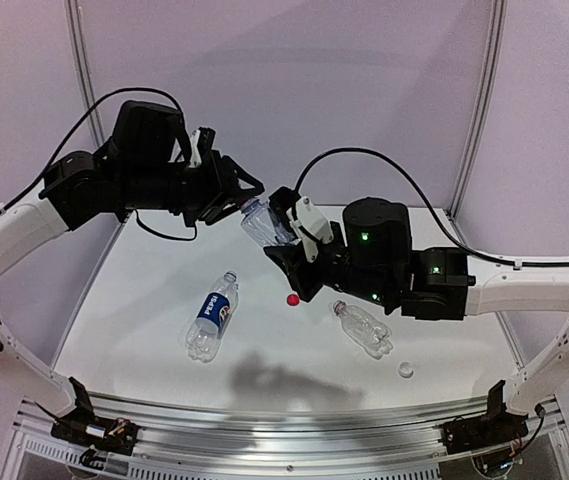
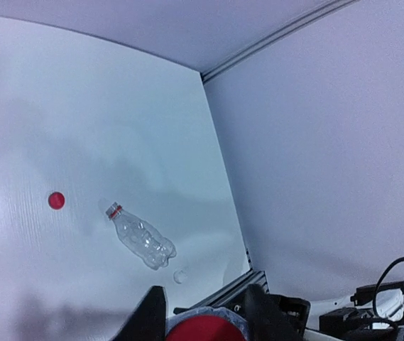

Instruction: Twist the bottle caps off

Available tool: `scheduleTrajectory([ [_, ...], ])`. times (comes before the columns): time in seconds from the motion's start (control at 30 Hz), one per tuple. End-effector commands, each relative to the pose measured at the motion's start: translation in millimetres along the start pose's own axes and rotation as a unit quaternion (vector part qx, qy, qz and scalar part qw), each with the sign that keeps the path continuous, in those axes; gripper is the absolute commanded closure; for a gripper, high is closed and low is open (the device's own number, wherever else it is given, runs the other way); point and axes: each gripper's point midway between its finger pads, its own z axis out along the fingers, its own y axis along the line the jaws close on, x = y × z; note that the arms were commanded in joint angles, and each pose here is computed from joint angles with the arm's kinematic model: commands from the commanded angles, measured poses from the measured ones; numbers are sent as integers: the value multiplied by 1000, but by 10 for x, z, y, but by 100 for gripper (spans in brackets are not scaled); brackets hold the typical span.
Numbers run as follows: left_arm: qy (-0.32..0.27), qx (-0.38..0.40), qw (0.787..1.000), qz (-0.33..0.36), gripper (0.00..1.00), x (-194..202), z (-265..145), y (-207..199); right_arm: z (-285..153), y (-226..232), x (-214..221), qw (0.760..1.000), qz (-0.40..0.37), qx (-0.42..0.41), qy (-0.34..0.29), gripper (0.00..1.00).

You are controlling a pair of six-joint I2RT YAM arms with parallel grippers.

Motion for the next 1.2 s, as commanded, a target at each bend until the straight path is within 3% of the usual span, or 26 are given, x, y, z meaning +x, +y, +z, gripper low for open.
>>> scheduleTrajectory([
  [0.0, 74, -8, 997, 1, 46, 374, 99, 83, 12, -42, 97, 1000, -13, 7, 3, 100],
  [0.07, 66, 13, 998, 13, 27, 341, 92, 8, -27, 15, 88, 1000, -1, -13, -8, 100],
  [0.2, 43, 41, 997, 46, 4, 249, 11, -78, -112, 13, 167, 999, 32, -21, -6, 100],
  [0.47, 19, 144, 986, 83, 1, 261, -157, -147, -453, 78, 35, 989, 103, -80, -67, 100],
  [0.8, 29, 238, 962, 134, 14, 322, -253, -514, -585, 285, -91, 971, 151, -158, -100, 100],
  [1.17, 54, 254, 956, 135, 51, 422, -140, -619, -568, 309, -116, 970, 152, -163, -99, 100],
])
